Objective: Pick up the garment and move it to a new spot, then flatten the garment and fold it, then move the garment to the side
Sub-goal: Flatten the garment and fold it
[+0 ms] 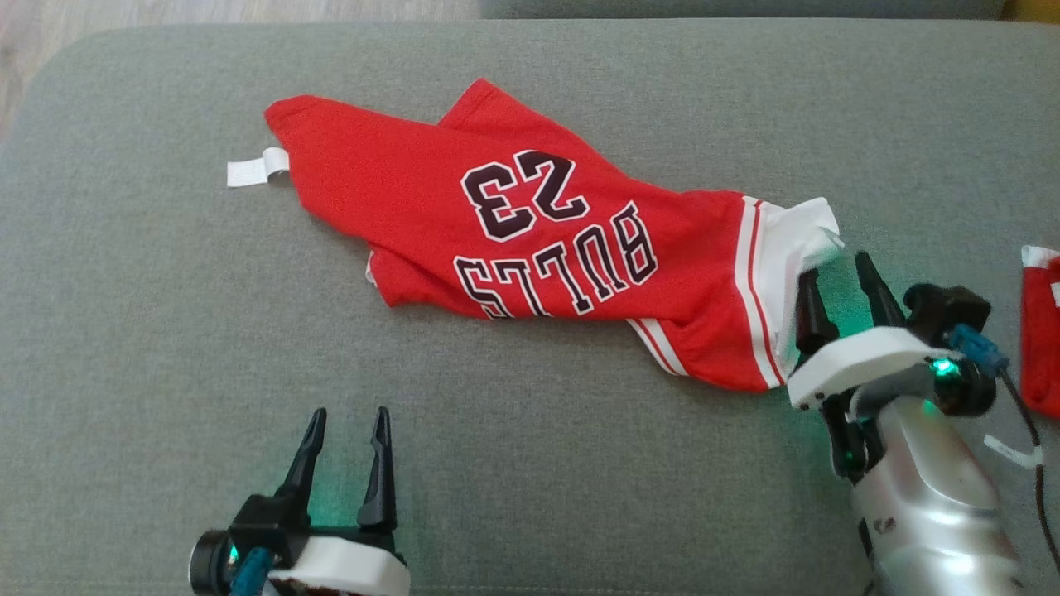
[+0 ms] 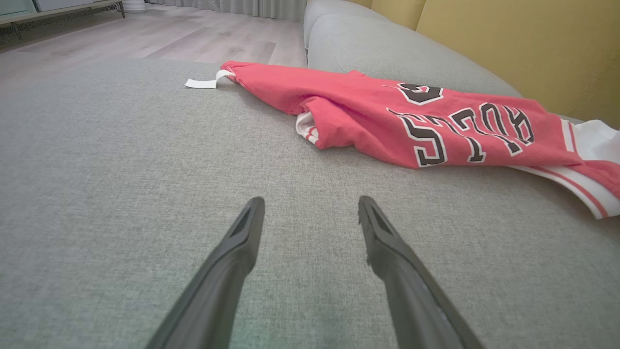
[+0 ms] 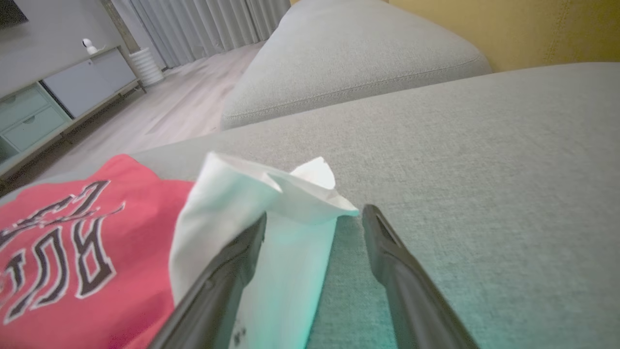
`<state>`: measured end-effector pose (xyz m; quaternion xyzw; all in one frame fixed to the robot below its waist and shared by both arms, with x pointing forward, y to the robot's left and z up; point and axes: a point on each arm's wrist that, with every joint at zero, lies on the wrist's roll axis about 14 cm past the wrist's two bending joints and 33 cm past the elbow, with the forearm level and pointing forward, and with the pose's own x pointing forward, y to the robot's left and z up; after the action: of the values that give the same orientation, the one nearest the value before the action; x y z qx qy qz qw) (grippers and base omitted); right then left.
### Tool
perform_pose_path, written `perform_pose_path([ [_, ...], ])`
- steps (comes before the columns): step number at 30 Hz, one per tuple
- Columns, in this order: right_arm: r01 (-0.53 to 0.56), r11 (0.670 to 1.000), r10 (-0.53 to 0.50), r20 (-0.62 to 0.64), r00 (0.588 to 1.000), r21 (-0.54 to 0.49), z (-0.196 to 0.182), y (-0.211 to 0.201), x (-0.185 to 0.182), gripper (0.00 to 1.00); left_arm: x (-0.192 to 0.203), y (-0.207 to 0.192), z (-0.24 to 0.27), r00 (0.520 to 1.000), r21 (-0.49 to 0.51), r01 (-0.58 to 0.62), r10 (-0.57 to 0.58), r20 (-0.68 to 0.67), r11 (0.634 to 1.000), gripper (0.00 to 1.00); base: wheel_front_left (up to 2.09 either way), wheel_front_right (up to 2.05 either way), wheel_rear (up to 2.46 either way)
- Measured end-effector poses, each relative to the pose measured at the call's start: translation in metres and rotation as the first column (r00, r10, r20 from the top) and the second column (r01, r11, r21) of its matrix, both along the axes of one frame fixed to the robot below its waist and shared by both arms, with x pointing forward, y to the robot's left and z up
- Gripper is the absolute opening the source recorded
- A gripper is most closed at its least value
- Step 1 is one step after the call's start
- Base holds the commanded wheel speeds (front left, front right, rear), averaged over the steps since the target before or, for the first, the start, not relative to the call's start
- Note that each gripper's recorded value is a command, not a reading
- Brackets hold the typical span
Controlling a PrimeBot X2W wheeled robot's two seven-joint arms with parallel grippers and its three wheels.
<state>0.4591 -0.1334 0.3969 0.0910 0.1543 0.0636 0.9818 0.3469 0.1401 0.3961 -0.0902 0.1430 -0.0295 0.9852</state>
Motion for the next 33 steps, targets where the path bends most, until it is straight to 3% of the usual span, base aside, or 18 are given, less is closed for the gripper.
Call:
perform_pose_path([
  [5,-0.014,0.997,0.009,0.070,0.998,0.075,0.022,0.014,0.008,1.00,0.001,-0.002,0.003,1.000,0.000,0.005,-0.005,0.009,1.000,1.00,0.00,0.00,0.00],
  [10,-0.023,0.994,0.020,0.026,0.999,0.110,0.008,0.021,-0.009,1.00,0.000,-0.008,0.004,1.000,-0.004,0.024,-0.024,0.012,1.000,1.00,0.00,0.00,0.00],
  [22,-0.097,0.990,0.099,-0.010,0.995,0.106,-0.002,0.046,-0.009,0.98,-0.003,0.001,0.000,1.000,0.002,-0.002,0.002,-0.003,1.000,1.00,0.00,0.00,0.00],
  [23,-0.098,0.990,0.100,-0.016,0.995,0.104,-0.003,0.046,-0.009,0.72,-0.003,0.001,0.000,1.000,-0.004,-0.007,0.007,-0.004,1.000,1.00,0.00,0.00,0.00],
  [25,-0.095,0.991,0.099,-0.031,0.995,0.099,-0.008,0.045,-0.011,0.00,-0.004,0.002,-0.001,1.000,-0.009,-0.013,0.013,-0.007,1.000,1.00,0.00,0.00,0.00],
  [30,-0.063,0.993,0.063,-0.002,0.998,0.100,0.001,0.035,-0.005,0.00,-0.004,0.003,0.000,1.000,-0.011,-0.015,0.015,-0.005,1.000,1.00,0.00,0.00,0.00],
  [33,-0.034,0.994,0.026,0.079,0.997,0.106,0.026,0.025,0.005,0.00,-0.004,0.001,0.003,1.000,-0.012,-0.008,0.008,0.006,1.000,1.00,0.00,0.00,0.00],
])
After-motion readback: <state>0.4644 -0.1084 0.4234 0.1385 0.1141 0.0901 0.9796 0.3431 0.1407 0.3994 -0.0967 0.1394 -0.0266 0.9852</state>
